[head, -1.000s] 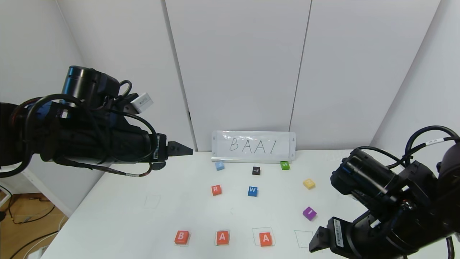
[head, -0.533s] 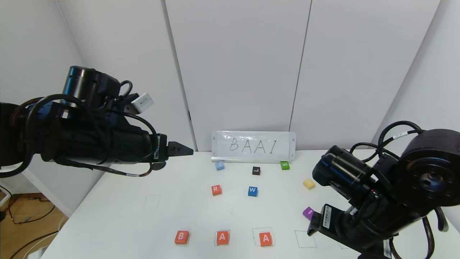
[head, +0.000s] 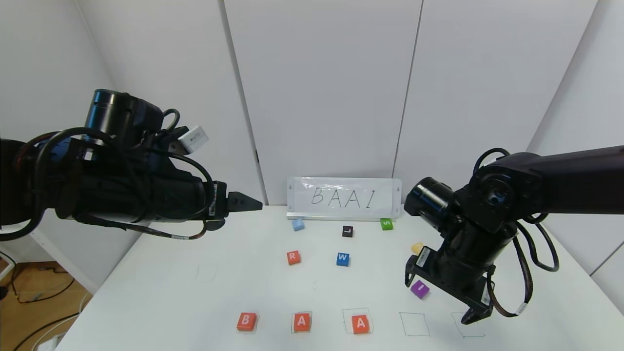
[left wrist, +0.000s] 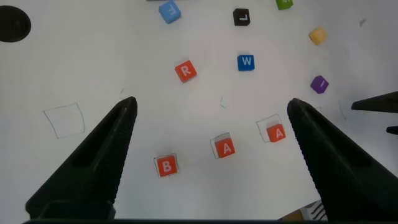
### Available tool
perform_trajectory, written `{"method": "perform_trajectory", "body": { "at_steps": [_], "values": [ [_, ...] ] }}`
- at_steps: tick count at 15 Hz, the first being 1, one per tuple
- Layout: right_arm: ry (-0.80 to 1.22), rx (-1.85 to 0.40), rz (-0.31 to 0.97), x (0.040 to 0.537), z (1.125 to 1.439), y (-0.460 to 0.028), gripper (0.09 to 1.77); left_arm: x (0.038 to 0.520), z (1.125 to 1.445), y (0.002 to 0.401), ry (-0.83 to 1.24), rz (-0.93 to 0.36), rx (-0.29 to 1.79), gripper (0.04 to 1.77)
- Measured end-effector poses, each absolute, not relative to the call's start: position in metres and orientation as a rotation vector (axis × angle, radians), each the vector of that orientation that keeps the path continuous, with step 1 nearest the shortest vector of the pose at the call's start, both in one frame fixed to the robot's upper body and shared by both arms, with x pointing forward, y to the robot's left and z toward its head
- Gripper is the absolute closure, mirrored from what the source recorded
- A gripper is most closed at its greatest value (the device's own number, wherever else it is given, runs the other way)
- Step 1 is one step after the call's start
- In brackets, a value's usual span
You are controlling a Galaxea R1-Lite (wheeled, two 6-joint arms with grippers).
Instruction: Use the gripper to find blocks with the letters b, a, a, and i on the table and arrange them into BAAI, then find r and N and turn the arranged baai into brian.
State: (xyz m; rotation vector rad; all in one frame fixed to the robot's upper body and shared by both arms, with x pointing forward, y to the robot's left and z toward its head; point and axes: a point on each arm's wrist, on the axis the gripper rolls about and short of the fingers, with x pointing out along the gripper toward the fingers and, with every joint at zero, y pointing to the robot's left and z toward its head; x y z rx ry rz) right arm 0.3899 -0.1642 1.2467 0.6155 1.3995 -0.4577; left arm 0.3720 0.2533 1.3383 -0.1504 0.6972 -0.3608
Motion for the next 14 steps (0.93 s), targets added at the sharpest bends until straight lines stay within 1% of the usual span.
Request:
{"method": "perform_trajectory", "body": {
  "at_steps": [7, 14],
  "values": [
    [1.427, 0.616, -0.545, 0.435, 1.204, -0.177, 0.15, 0.374, 1.336, 0.253, 0.705, -0.359, -0.15, 0.09],
    [1.439, 0.621, -0.571, 0.454, 1.182, -0.176, 0.15, 0.375, 1.335, 0.253, 0.71, -0.357, -0.15, 0.09]
  ]
}}
